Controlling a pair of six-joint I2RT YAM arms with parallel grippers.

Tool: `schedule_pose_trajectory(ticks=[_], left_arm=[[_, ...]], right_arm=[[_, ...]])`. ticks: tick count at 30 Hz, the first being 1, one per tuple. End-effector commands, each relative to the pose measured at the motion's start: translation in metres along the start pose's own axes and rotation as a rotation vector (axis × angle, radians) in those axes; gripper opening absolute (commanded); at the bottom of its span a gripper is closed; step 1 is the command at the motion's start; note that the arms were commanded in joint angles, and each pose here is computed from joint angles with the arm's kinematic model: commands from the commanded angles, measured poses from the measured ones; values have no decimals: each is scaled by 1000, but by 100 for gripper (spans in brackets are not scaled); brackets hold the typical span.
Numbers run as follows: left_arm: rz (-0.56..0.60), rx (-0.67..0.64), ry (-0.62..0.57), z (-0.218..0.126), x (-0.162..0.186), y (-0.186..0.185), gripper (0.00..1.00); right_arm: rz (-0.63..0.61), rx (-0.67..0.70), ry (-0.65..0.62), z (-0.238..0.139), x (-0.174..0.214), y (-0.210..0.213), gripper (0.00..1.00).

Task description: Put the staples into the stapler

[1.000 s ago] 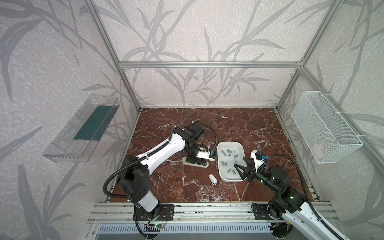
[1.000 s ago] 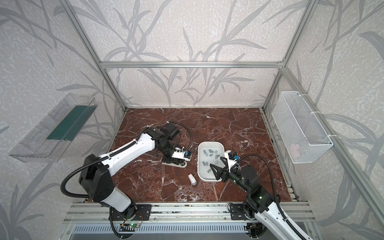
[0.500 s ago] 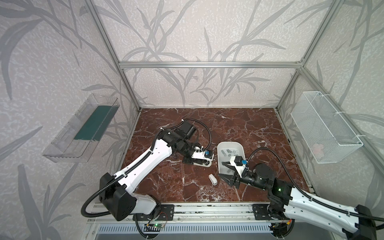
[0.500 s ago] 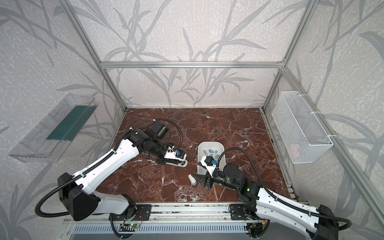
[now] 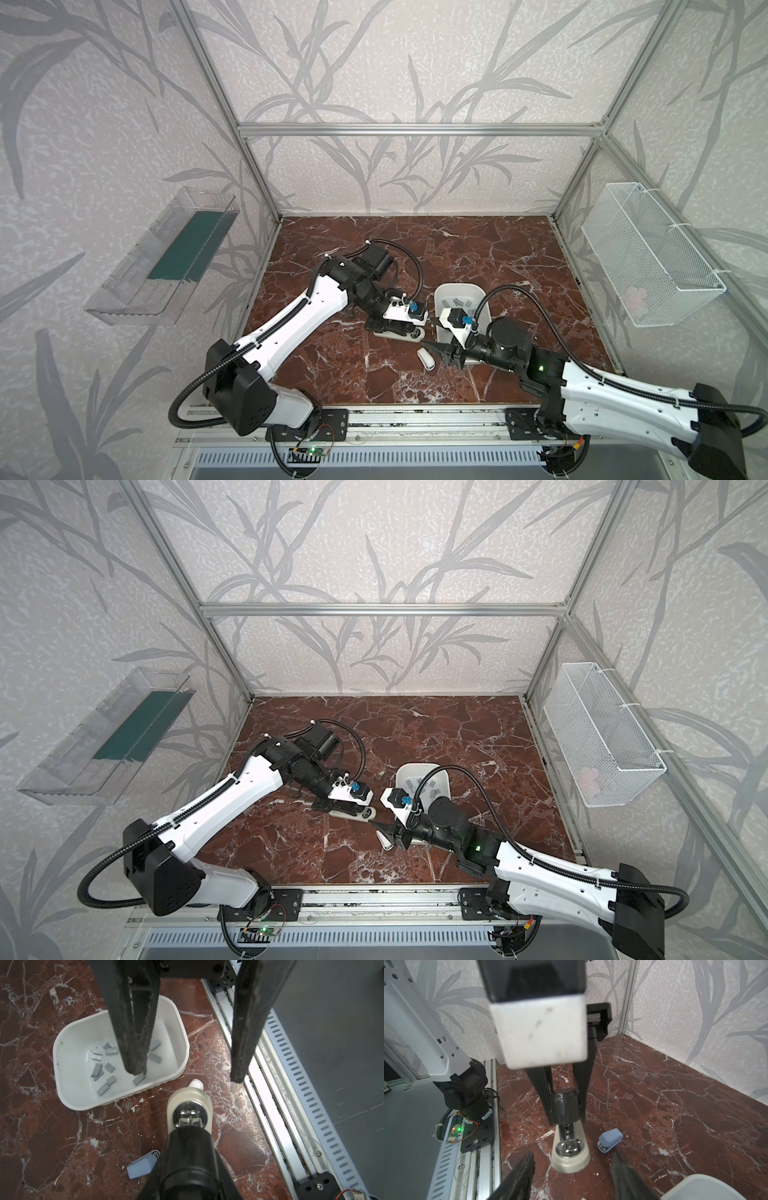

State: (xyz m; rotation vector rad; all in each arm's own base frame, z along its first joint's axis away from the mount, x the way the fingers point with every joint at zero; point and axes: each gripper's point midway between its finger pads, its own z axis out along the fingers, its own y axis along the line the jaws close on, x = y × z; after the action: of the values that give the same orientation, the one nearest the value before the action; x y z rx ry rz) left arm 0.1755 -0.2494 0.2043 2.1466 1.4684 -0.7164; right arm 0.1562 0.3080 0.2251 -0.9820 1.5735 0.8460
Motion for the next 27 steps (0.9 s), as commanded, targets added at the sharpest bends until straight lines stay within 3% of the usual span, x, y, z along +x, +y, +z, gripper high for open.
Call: schedule_pose_trajectory(ticks=[1,20,27], left_arm=[[53,10,-96,-15,-26,-5,0],[53,36,-160,-14,-36,-3,0],[67,29,-186,-17,-41,-4,0]], right_arm=[[-43,2,-70,4,-26,1,56],[-43,-46,-73,22,-25,7,47],[-35,-31,-67,23,-22,5,35]])
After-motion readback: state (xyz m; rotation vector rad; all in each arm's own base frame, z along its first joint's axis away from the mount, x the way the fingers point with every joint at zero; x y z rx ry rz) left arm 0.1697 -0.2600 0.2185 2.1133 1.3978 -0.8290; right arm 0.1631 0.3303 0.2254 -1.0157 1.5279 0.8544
